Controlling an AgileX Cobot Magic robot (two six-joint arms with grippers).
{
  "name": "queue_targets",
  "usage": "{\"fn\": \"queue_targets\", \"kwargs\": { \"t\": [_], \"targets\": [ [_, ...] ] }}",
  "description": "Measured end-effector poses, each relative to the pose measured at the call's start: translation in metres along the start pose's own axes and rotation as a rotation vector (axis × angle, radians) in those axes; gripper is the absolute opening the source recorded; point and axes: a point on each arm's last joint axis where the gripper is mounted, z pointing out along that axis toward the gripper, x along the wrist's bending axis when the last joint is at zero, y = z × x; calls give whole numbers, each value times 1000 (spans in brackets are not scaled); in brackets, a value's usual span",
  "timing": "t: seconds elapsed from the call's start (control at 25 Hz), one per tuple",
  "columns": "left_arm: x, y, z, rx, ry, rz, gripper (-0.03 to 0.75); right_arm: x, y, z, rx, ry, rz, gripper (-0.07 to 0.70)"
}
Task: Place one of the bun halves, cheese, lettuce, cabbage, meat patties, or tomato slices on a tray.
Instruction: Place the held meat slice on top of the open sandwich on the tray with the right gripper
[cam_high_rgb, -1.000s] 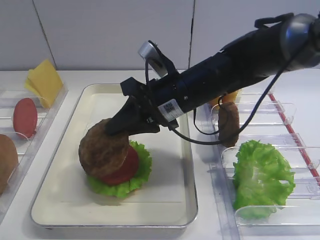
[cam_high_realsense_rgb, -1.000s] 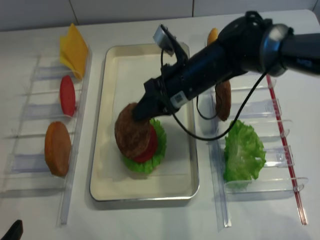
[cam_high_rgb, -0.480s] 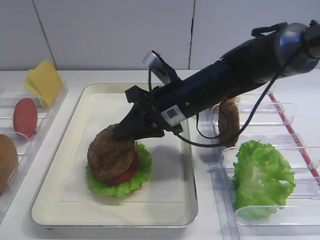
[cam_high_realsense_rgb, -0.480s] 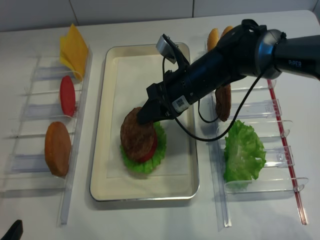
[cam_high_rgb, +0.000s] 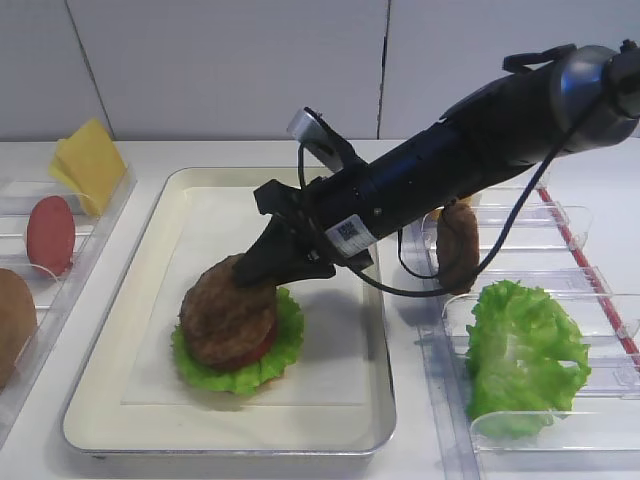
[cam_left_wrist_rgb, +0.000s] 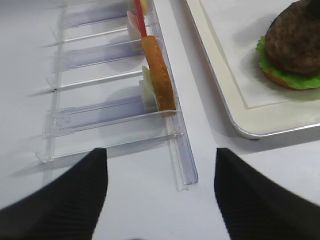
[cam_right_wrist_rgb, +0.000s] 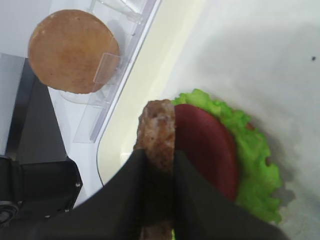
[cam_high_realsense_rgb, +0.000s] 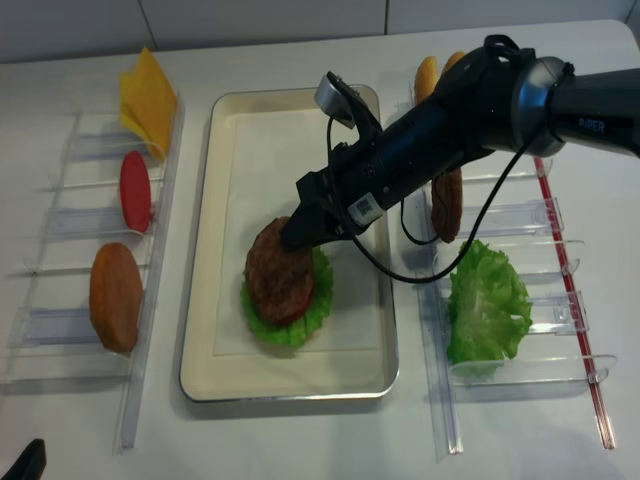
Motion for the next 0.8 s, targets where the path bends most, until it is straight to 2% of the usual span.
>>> {"fn": "queue_targets", "kwargs": {
  "t": [0.12,0.24,0.28,0.36,0.4,0.6,0.8],
  "targets": [
    [0,0,0,0,0,0,465,-1,0,0,5,-6,-3,182],
    [0,0,0,0,0,0,465,-2,-2,0,19,-26,-17,395],
    [0,0,0,0,0,0,465,-3,-2,0,22,-31,-21,512],
    [0,0,0,0,0,0,465,-3,-2,0,25,-36,-25,622],
    [0,0,0,0,0,0,465,-3,-2,0,25,-36,-25,650],
    [0,0,0,0,0,0,465,-6,-2,0,18,-63,-32,686],
    [0,0,0,0,0,0,465,-7,0,-5,18,-149,-80,689]
  ]
}}
